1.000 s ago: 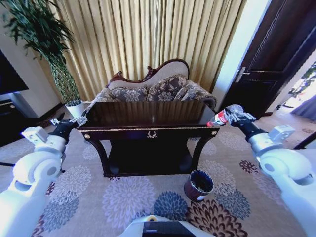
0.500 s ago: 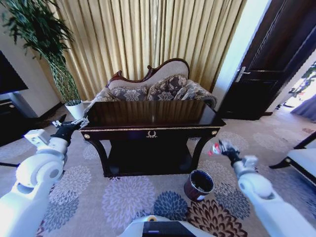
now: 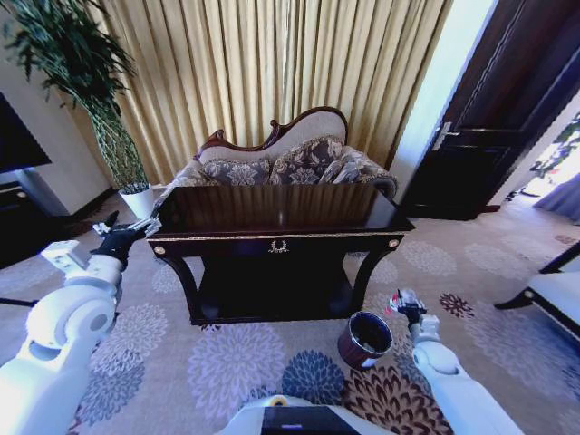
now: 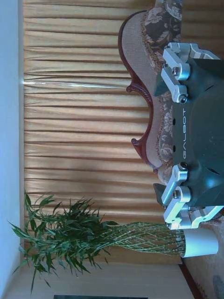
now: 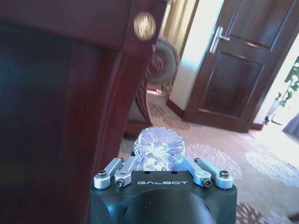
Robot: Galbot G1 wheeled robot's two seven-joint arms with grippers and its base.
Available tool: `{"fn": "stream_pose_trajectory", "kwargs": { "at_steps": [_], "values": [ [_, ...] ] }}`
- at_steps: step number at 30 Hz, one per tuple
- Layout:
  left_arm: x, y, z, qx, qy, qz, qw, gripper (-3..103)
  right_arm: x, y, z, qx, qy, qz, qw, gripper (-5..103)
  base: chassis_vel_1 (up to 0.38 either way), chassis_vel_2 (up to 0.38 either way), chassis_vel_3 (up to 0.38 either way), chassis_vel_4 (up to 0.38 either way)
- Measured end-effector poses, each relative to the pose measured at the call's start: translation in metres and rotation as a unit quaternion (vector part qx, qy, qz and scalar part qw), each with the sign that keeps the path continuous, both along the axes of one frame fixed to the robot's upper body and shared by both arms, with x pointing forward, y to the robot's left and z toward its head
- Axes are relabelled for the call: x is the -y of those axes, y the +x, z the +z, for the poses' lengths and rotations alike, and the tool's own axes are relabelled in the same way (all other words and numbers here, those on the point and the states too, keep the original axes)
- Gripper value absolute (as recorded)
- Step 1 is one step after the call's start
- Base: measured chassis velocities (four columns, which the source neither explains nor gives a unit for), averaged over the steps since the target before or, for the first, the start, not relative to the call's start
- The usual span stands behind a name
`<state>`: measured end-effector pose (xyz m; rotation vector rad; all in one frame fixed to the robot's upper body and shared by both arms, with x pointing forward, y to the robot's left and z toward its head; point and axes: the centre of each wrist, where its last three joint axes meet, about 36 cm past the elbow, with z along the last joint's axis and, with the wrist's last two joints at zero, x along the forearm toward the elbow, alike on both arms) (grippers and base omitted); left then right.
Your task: Move to the front of the table and place the trash on the table into the trash bin.
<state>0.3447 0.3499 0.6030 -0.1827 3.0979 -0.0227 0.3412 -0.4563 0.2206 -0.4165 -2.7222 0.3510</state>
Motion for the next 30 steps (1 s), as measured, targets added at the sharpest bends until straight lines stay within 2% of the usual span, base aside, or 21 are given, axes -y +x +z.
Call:
{"fn": "stream_pose_trajectory", "kwargs": {
  "at_steps": [6,10,11,12,15,16,17,19,20,22,23,25,27,28,29,30],
  "values": [
    [0.001,-0.001,0.001,0.0,0.002,-0.003,1.0,100,0.007,-0.007,-0.022,-0.018,-0.001,-0.014,1.0,28,0.0,0.0,0.0,0.0],
    [0.002,-0.001,0.001,0.0,0.002,-0.006,1.0,100,0.007,-0.007,-0.021,-0.015,0.006,-0.018,1.0,28,0.0,0.0,0.0,0.0],
    [0.003,-0.001,0.001,0.0,0.002,-0.007,1.0,100,0.007,-0.006,-0.019,-0.012,0.007,-0.017,1.0,25,0.0,0.0,0.0,0.0],
    [0.003,-0.001,0.0,-0.001,0.002,-0.008,1.0,100,0.007,-0.005,-0.017,-0.009,0.009,-0.017,1.0,30,0.0,0.0,0.0,0.0],
    [0.004,-0.001,-0.001,-0.003,0.003,-0.011,0.9999,100,0.005,-0.003,-0.011,-0.004,0.02,-0.019,1.0,35,0.0,0.0,0.0,0.0],
    [0.005,-0.001,-0.003,-0.004,0.004,-0.011,0.9999,100,0.002,0.0,-0.007,0.0,0.031,-0.021,0.999,46,0.0,0.0,0.0,0.0],
    [0.005,-0.001,-0.003,-0.004,0.004,-0.011,0.9999,100,0.002,0.0,-0.007,0.0,0.031,-0.021,0.999,46,0.0,0.0,0.0,0.0],
    [0.005,-0.001,-0.003,-0.003,0.005,-0.011,0.9999,100,0.001,0.0,-0.004,0.0,0.033,-0.02,0.999,57,0.0,0.0,0.0,0.0],
    [0.005,-0.001,-0.003,-0.003,0.005,-0.011,0.9999,100,0.001,0.0,-0.004,0.0,0.033,-0.02,0.999,57,0.0,0.0,0.0,0.0],
    [0.003,-0.001,-0.001,0.0,0.007,-0.01,0.9999,100,0.002,0.001,-0.002,0.0,0.03,-0.021,0.999,68,0.0,0.0,0.0,0.0],
    [0.003,-0.001,-0.001,0.0,0.007,-0.01,0.9999,100,0.002,0.001,-0.002,0.0,0.03,-0.021,0.999,68,0.0,0.0,0.0,0.0],
    [0.002,0.0,0.0,0.001,0.008,-0.01,0.9999,100,0.001,0.002,0.0,0.002,0.03,-0.02,0.999,79,0.0,0.0,0.0,0.0],
    [0.002,0.0,0.0,0.001,0.008,-0.01,0.9999,100,0.001,0.002,0.0,0.002,0.03,-0.02,0.999,79,0.0,0.0,0.0,0.0],
    [0.002,0.0,-0.001,0.0,0.008,-0.01,0.9999,100,0.002,0.002,0.001,0.003,0.029,-0.02,0.999,89,0.0,0.0,0.0,0.0],
    [0.002,0.0,-0.001,0.0,0.008,-0.01,0.9999,100,0.002,0.002,0.001,0.003,0.029,-0.02,0.999,89,0.0,0.0,0.0,0.0],
    [0.002,0.0,-0.001,-0.001,0.007,-0.01,0.9999,100,0.004,0.002,0.003,0.003,0.027,-0.019,0.999,94,0.0,0.0,0.0,0.0]
  ]
}}
